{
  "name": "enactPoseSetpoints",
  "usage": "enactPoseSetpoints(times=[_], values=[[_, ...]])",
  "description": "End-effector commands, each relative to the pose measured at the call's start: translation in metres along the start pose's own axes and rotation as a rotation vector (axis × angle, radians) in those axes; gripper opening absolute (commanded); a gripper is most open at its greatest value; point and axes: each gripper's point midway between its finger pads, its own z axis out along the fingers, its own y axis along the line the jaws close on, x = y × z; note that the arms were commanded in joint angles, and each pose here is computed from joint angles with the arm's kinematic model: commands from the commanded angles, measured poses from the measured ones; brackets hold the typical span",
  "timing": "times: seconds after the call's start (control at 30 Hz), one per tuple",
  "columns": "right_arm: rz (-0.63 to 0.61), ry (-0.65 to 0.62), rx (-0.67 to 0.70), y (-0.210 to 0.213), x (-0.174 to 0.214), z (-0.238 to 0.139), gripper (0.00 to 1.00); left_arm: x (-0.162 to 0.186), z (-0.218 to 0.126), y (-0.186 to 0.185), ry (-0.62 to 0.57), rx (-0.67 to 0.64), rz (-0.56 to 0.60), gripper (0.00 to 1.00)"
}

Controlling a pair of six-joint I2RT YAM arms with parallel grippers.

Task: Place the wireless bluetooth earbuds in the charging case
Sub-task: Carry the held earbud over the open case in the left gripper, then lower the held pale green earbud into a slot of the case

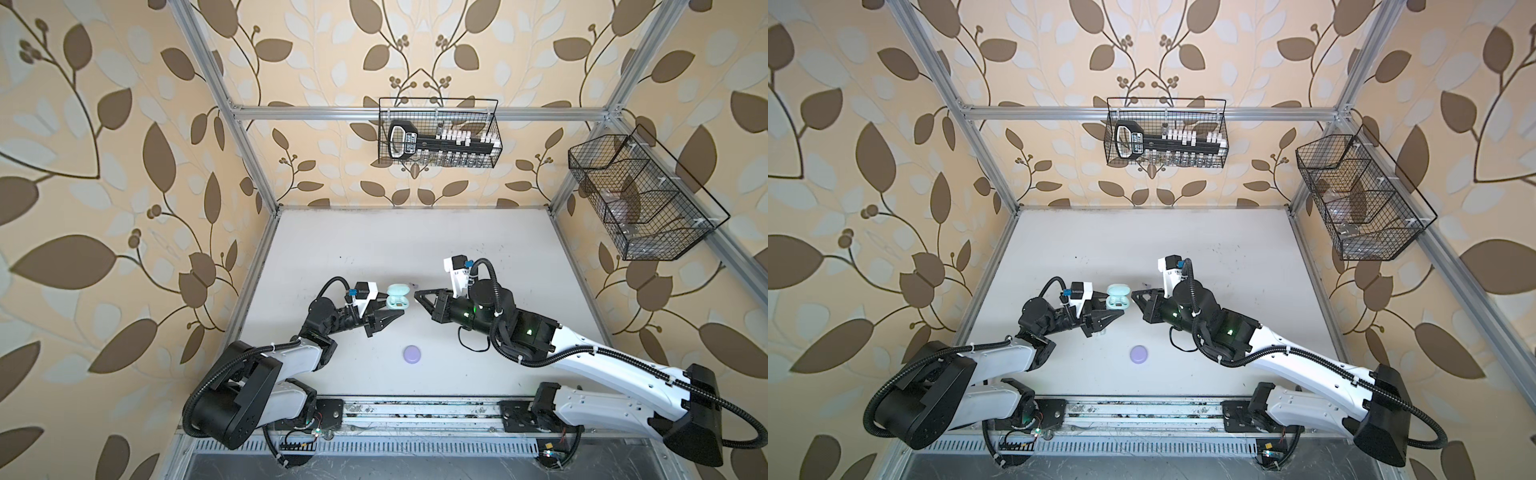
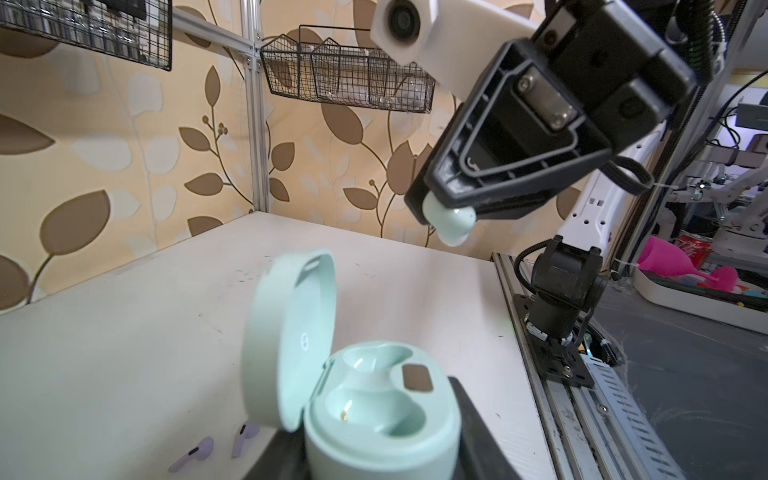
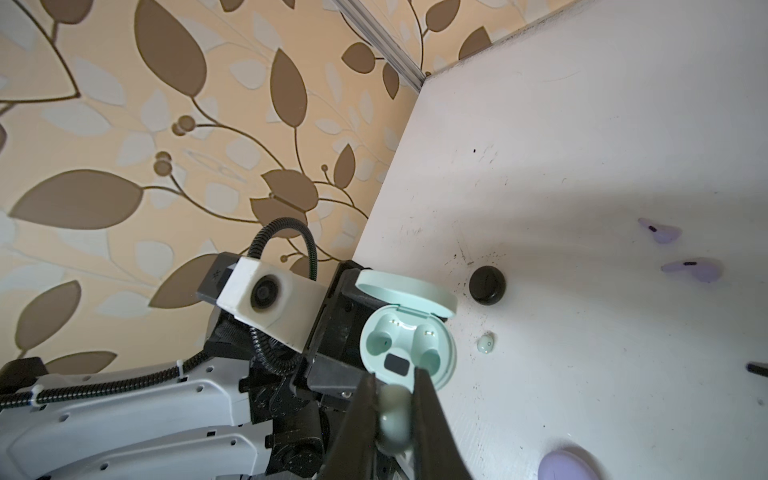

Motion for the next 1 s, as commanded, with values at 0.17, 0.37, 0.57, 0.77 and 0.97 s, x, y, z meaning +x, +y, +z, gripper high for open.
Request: enactPoseSetpoints(times=[0.17,0.37,0.57,0.77,0.97], values=[[0.014,0.003,-0.068,0.016,0.009,0.012,0.14,-0.021,0.004,-0.022,-0.063,0.108,0.105,0.0],[0.008,0.013,-0.109,0.023,0.018,0.019,0.16,-0.024,0.002,-0.029,-0.072,0.122,0.123,0.0],[0.009,0.019,-0.112,0.019,0.024,0.022,0.17,-0.027,0.0,-0.035,-0.081,0.131,0.134,0.0],[0.011,0.016,-0.109,0.013,0.027,0.021,0.18,-0.03,-0.004,-0.043,-0.089,0.152,0.148,0.0],[0.022,0.017,-0.132,0.016,0.029,0.022,0.18,-0.032,-0.006,-0.047,-0.097,0.157,0.158,0.0]])
